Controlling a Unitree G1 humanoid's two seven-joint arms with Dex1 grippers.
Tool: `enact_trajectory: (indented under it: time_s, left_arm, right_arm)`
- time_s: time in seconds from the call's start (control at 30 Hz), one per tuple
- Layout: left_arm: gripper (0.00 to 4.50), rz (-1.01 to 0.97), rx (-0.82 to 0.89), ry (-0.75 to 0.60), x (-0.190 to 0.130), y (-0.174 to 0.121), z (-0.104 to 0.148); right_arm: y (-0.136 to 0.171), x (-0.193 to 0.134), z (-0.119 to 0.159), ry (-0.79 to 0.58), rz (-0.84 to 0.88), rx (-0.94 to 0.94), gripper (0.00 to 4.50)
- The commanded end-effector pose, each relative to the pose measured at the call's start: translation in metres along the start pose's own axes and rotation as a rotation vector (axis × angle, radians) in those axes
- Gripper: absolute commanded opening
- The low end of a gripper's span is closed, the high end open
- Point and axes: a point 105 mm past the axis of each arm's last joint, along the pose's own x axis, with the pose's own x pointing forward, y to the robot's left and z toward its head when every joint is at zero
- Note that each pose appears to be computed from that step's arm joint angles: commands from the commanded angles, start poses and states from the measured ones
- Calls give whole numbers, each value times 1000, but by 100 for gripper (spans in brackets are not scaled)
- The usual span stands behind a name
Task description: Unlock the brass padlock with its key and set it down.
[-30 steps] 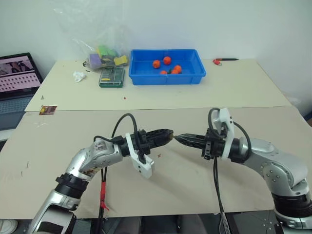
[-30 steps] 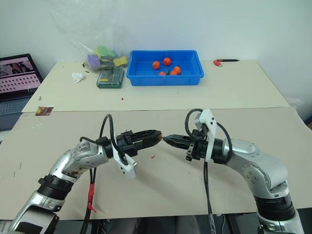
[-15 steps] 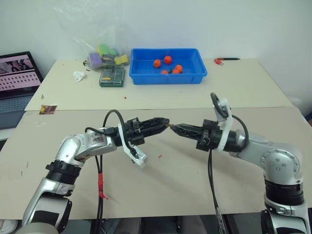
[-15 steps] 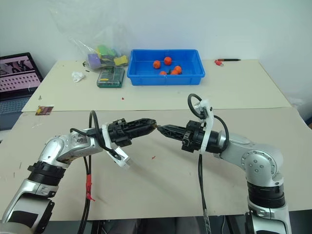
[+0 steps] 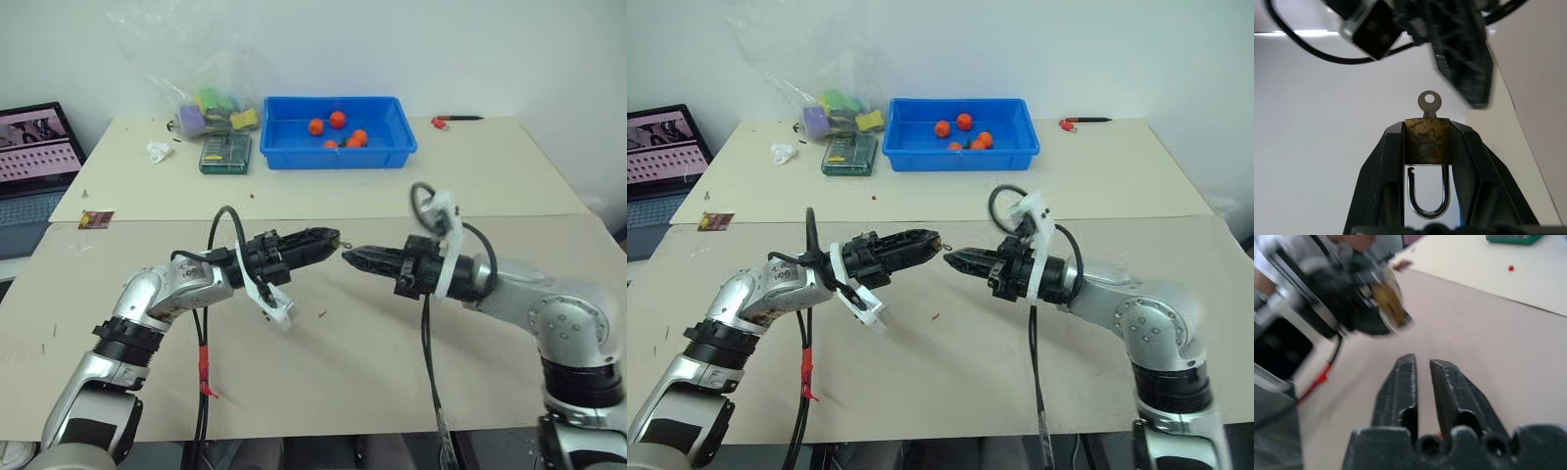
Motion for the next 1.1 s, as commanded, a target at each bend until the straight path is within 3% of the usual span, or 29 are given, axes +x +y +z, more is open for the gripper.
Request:
enact_trajectory:
  time_s: [0.03, 0.33, 0.47, 0.77, 1.1]
  left_arm:
    - [82, -4, -94, -34, 6, -7, 12]
    - [82, -67, -187, -4, 2, -26, 2]
    - [82, -78, -201, -2, 0, -31, -1]
    - [82, -80, -206, 8, -6, -38, -4]
    - [82, -79, -197, 12, -12, -40, -6]
  right_arm:
    - [9, -3, 7, -4, 52, -133, 227]
    - [-10, -30, 19, -23, 1, -149, 227]
    - [-4, -35, 27, -53, 42, -144, 227]
    - [8, -19, 18, -75, 84, -100, 227]
    - [1, 2, 11, -66, 63, -92, 227]
